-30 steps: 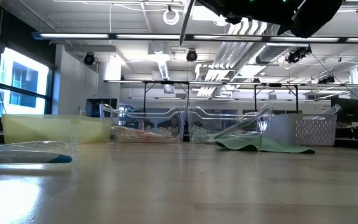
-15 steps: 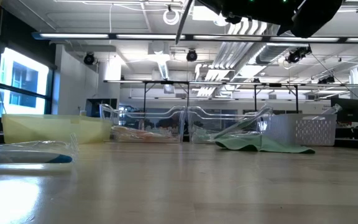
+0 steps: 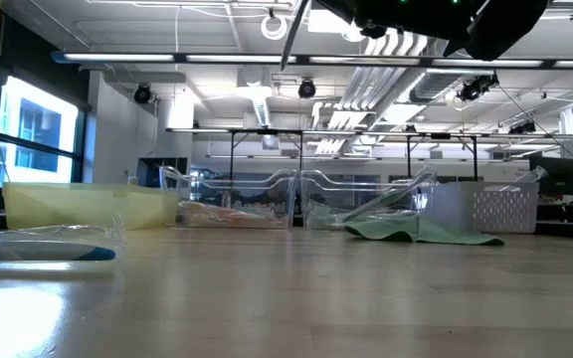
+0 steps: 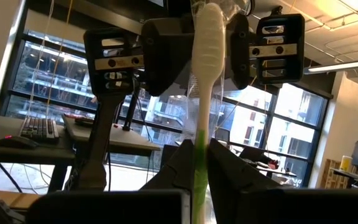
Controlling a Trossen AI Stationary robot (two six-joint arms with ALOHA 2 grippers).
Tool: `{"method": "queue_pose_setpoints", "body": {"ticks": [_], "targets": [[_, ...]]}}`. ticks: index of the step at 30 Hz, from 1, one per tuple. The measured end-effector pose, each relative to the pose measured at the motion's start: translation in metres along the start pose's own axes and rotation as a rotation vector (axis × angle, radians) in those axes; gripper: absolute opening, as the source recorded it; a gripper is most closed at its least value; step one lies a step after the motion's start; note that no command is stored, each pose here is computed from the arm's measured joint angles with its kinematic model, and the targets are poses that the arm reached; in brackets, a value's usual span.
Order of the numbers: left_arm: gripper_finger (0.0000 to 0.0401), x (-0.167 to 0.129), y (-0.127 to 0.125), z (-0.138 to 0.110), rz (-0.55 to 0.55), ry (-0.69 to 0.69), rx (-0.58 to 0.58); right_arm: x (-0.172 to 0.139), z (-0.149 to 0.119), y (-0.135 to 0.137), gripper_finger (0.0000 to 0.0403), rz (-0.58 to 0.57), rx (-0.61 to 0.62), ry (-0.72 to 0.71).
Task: Pick & Place Toothbrushes
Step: Put the green toothbrush into the right transparent bin
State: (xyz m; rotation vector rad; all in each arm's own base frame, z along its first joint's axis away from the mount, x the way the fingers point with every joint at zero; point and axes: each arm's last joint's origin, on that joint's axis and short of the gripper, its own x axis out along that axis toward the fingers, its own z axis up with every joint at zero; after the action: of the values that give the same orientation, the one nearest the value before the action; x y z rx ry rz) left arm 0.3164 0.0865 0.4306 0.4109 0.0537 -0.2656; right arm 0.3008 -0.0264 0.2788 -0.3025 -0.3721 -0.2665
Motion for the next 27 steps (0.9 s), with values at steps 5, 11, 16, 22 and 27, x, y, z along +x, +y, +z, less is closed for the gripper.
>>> {"method": "queue_pose_setpoints", "body": {"ticks": [5,11,16,22,27], "targets": [[0.0121,0.0,0.0002,0.0002,0.003,-0.001,0.002,0.0,0.0002,0.0001,0.0015,0.0,0.0,0.0],[0.0163,-0.0001,0.0004,0.0005,0.005,-0.004,0.004,0.0,-0.0002,0.0002,0.0015,0.001,0.0,0.003],[0.017,-0.0001,0.0003,0.0004,0.004,-0.003,0.003,0.0,-0.0005,-0.0005,0.0015,-0.022,-0.001,0.012],[0.0171,-0.0001,0.0002,0.0004,0.004,-0.003,0.003,0.0,-0.0008,-0.0004,0.0015,-0.023,-0.001,0.016],[0.0171,-0.0007,-0.001,-0.0014,-0.006,0.017,0.032,-0.0002,-0.003,-0.0012,0.0015,-0.061,-0.03,0.05]]}}
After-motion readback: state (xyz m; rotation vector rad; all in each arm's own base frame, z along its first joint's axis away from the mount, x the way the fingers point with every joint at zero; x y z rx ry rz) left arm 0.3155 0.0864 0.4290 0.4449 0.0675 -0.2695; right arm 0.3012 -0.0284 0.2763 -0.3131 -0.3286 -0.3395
